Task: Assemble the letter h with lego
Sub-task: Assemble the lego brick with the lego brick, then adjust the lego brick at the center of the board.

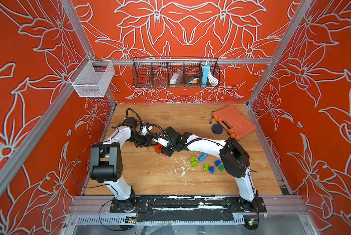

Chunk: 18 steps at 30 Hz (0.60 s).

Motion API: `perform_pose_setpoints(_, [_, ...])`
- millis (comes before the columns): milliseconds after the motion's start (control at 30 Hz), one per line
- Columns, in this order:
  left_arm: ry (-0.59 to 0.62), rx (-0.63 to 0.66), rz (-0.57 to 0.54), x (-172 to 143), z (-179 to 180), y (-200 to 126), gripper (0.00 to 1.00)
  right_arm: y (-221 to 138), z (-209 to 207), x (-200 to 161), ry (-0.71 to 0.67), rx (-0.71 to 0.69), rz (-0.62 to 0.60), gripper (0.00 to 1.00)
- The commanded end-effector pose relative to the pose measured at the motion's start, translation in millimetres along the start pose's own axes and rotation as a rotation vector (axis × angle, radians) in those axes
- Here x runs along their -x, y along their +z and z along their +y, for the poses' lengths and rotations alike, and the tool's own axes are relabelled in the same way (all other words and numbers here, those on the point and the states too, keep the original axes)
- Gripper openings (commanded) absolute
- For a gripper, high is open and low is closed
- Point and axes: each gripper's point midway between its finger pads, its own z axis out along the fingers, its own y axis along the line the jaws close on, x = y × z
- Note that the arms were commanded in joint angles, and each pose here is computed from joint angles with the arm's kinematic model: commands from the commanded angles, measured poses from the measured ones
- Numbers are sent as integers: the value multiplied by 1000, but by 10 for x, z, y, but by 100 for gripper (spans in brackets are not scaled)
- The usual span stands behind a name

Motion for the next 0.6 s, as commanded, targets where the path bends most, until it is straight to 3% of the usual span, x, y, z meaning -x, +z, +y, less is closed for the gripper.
perform_pose_setpoints(0, [-33,27,128,-343,87,164,65,390,-22,-914,11,0,259,19])
perform_pose_setpoints(200, [-34,15,130,-346,59,152,65,432,-29,-1005,12,-5,275,19])
perform_pose_setpoints(400, [-17,6,109,-299,-28,70,67,398,-68,-902,7,-27,237,20])
perform_pose_setpoints(567, [-35,-11,51,-155,-113,-143,74,373,18,-665,38,48,188,19])
